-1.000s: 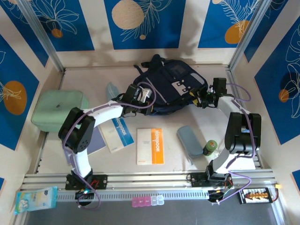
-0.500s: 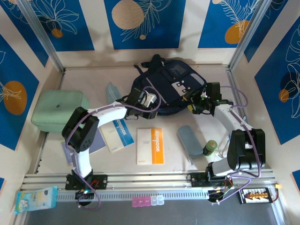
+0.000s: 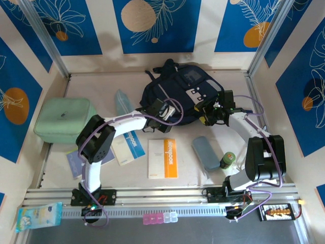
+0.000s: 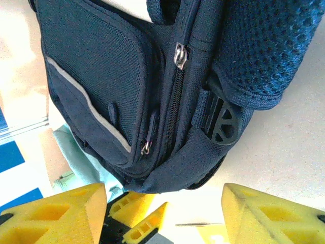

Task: Pack the student bag

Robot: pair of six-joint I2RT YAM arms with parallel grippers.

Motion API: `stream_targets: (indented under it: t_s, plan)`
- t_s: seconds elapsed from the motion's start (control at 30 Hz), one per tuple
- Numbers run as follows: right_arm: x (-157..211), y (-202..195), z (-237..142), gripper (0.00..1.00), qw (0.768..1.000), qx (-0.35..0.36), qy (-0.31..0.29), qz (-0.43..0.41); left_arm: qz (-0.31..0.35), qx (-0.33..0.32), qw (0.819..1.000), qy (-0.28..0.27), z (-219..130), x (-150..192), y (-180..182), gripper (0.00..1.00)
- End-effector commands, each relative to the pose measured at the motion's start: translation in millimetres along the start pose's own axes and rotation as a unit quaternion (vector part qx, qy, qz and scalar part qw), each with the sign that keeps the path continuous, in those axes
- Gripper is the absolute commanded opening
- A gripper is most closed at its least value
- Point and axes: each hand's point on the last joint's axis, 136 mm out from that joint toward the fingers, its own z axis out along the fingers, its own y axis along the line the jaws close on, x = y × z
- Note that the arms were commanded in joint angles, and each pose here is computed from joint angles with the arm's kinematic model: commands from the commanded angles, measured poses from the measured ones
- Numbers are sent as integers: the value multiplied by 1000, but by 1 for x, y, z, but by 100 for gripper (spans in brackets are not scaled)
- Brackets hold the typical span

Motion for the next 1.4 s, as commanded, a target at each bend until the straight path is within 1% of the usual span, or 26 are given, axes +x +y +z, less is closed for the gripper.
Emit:
stream_targets:
  t_s: [0.0, 0.1, 0.37, 0.53, 0.63, 0.67, 0.97, 1.07, 1.23, 1.3, 1.37]
  plan:
    - [2, 2, 3, 62, 1000, 2, 6, 5, 11, -19, 1000, 4, -8, -4, 4, 37]
    - [1, 1, 5, 62, 1000, 1, 8, 9, 11, -14, 1000, 5, -10, -6, 3, 39]
    - [2, 1, 8, 61, 1000, 0, 13, 11, 7, -12, 1000, 20, 0, -7, 1, 44]
    - [2, -1, 9, 61, 1000, 4, 13, 13, 6, -12, 1000, 28, 6, -6, 2, 44]
    - [2, -1, 9, 61, 1000, 3, 14, 14, 6, -14, 999, 34, 10, -4, 3, 42]
    - [3, -1, 10, 61, 1000, 3, 14, 13, 6, -14, 999, 35, 11, -4, 3, 41]
    - [6, -3, 11, 61, 1000, 6, 20, 15, 6, -16, 999, 28, 9, -8, 4, 16]
    - [7, -5, 12, 61, 1000, 7, 20, 16, 7, -15, 1000, 26, 7, -8, 3, 10]
    - [10, -8, 12, 61, 1000, 9, 21, 16, 7, -14, 1000, 23, 2, -8, 3, 2]
    - [11, -8, 12, 61, 1000, 10, 22, 16, 4, -8, 1000, 21, 0, -8, 1, 0]
    - [13, -8, 13, 61, 1000, 9, 26, 14, 0, 0, 1000, 19, -2, -7, -2, 0]
